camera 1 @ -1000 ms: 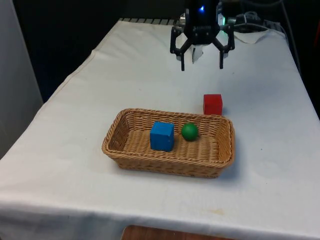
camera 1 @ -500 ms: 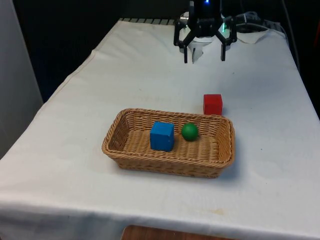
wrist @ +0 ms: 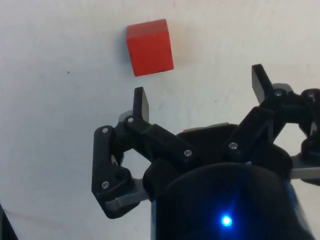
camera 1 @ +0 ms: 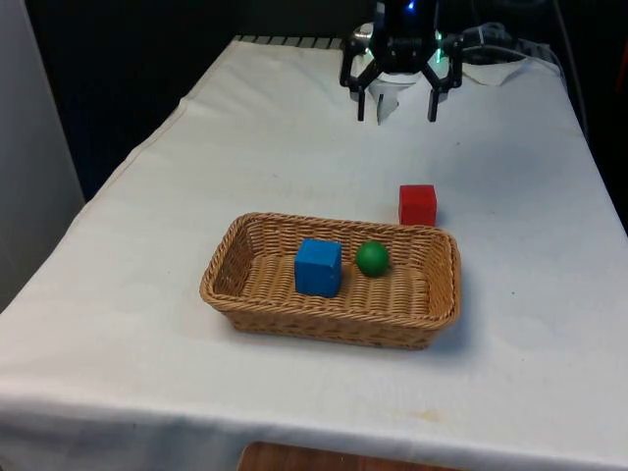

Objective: Place all non-red objects into the basket.

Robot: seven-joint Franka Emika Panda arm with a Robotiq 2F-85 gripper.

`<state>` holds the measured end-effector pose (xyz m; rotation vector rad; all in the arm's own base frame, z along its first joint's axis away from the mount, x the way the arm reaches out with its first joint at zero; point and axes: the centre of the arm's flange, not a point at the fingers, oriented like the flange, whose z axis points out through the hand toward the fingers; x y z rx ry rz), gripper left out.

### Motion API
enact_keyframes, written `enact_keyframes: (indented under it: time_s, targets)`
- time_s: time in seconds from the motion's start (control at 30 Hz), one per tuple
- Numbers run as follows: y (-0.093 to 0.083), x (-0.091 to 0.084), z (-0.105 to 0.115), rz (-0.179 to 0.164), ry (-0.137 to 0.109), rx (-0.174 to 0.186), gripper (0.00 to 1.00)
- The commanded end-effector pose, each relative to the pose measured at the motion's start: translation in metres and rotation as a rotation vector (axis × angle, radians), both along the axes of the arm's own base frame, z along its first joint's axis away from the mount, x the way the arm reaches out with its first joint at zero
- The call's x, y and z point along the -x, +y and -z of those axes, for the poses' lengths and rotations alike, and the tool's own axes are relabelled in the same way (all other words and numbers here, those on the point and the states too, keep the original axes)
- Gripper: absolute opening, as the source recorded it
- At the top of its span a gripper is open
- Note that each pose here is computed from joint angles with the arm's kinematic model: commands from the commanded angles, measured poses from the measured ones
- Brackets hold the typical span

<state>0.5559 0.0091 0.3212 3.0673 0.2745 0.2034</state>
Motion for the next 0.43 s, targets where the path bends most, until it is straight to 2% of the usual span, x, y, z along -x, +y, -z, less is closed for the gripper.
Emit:
enact_keyframes:
  time_s: [0.0,0.03,0.07,0.1,0.37,0.4]
  targets:
    - [-0.0015,0.0001,-0.0003,0.016,0.007,0.01,1.0]
    - [-0.0015,0.0001,-0.0003,0.022,0.007,0.008,1.0]
    - [-0.0006,0.0001,0.0001,0.013,0.0,-0.001,1.0]
    - [-0.001,0.0001,-0.0003,0.028,0.006,0.006,1.0]
    - [-0.0015,-0.0005,-0.001,0.091,0.0,-0.006,1.0]
    - [-0.0011,-0.0005,-0.0007,0.084,-0.004,-0.01,1.0]
